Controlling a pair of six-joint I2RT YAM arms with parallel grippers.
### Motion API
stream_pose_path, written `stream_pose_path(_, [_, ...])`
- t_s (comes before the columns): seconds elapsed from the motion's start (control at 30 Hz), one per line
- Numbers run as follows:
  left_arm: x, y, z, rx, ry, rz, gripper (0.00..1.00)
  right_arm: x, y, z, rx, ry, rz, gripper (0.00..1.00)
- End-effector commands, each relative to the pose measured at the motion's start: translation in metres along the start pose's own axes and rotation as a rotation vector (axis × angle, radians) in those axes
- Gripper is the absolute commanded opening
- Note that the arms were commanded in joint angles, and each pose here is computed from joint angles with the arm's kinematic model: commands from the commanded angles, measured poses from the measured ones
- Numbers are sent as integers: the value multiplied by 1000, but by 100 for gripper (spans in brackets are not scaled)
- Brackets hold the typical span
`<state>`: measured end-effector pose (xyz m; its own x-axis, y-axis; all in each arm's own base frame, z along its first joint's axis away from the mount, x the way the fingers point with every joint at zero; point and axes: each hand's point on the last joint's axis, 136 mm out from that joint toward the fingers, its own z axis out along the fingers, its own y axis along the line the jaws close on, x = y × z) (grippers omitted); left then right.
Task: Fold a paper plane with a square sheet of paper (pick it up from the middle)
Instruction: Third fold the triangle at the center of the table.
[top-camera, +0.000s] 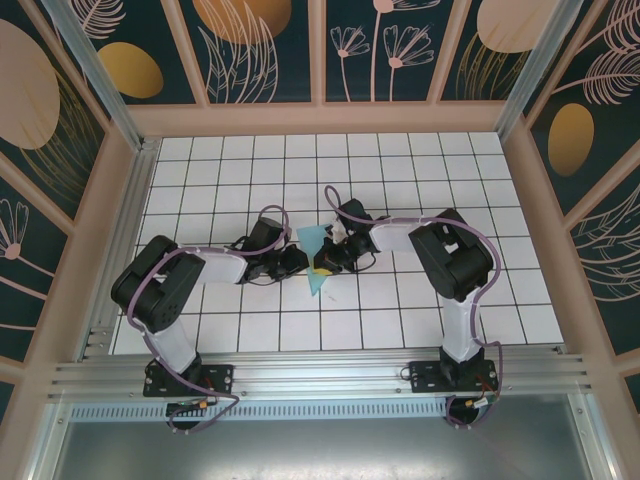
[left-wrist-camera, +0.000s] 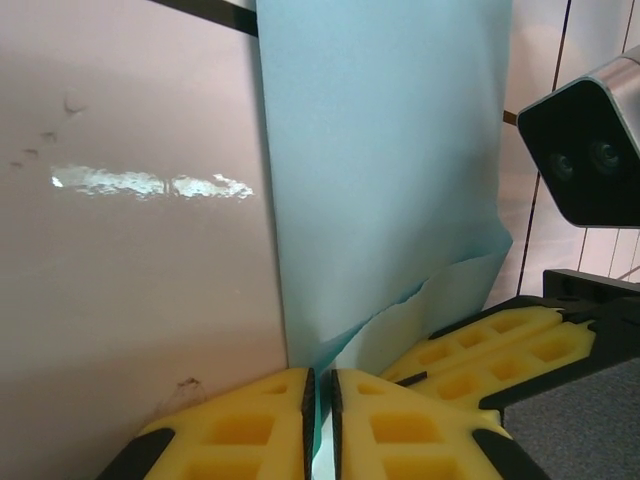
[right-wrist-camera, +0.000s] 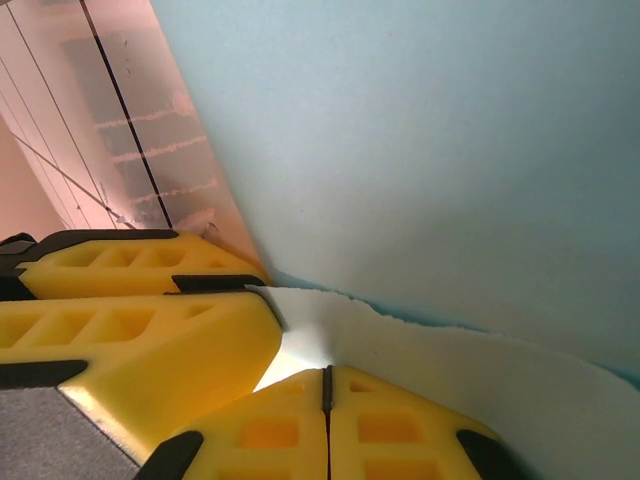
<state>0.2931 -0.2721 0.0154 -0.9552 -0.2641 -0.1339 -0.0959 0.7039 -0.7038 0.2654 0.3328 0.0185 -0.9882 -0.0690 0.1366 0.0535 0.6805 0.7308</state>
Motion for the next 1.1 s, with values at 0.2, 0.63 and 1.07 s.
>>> stream_pose_path(0.2, [-1, 8, 7, -50, 12, 27, 4, 4, -7, 0, 11, 18, 7, 8])
stream_pose_path(0.63, [-1, 30, 4, -161, -4, 22, 1, 17, 21, -18, -51, 20, -102, 10])
stream_pose_path(1.07, [-3, 23, 0, -136, -25, 11, 0, 29, 1, -10, -5, 60, -80, 10])
